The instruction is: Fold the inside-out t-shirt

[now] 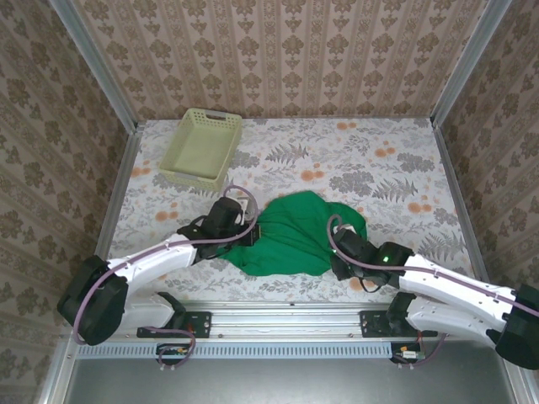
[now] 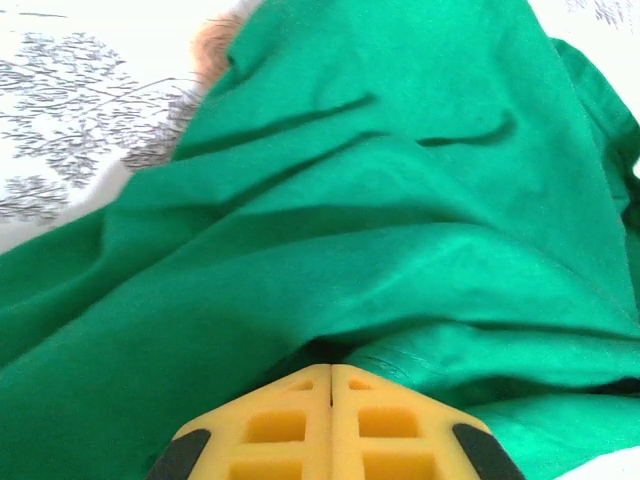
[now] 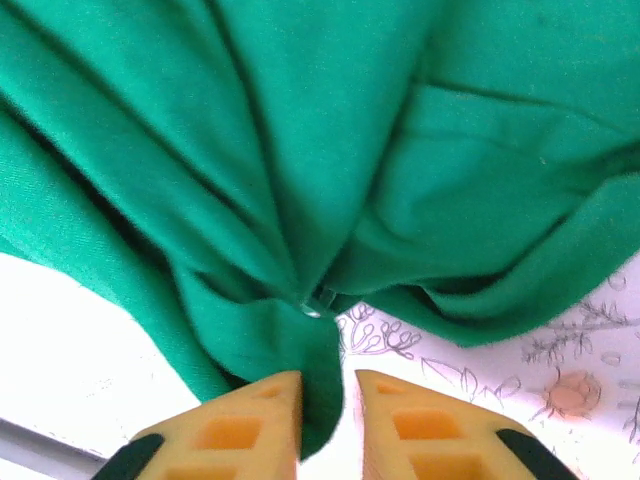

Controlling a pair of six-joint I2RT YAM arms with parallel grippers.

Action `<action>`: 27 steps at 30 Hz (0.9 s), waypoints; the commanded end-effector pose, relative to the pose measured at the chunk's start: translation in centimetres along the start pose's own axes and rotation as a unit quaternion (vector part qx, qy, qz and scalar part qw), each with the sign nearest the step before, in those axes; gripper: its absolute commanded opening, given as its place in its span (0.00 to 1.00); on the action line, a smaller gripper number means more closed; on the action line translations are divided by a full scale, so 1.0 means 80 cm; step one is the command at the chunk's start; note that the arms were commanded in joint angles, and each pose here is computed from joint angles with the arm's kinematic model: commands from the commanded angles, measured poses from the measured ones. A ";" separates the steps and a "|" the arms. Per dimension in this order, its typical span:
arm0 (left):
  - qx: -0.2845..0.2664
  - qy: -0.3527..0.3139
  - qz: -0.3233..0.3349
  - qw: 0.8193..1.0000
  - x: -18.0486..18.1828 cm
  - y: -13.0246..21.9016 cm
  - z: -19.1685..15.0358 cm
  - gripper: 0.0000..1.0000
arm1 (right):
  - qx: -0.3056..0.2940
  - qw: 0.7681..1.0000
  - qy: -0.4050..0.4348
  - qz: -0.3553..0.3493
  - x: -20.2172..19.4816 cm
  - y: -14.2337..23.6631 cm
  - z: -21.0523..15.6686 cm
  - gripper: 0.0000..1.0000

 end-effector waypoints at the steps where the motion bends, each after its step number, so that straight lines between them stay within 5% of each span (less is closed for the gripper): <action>1: -0.013 -0.036 -0.029 0.999 -0.023 0.000 0.014 0.00 | -0.043 0.999 -0.011 -0.001 0.011 0.022 0.030 0.33; 7: -0.016 -0.058 -0.044 0.997 -0.037 0.005 0.005 0.00 | -0.031 0.998 0.039 0.049 0.062 0.041 0.049 0.34; 15: -0.019 -0.052 -0.047 0.997 -0.035 0.011 -0.010 0.00 | 0.025 0.996 0.053 0.071 0.131 -0.009 0.039 0.29; 27: 0.002 -0.054 -0.056 0.997 -0.040 0.006 -0.040 0.00 | 0.036 0.999 0.015 -0.031 0.110 -0.091 0.066 0.23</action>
Point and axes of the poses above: each hand's point on the last joint's axis, 136 mm out from that joint toward the fingers, its own y axis back along the fingers, its own x axis along the line the jaws close on, z = x × y, the point moved 6 cm from there along y, back along the fingers, and after that the axes turned 12 degrees about -y, right-handed, at the moved point
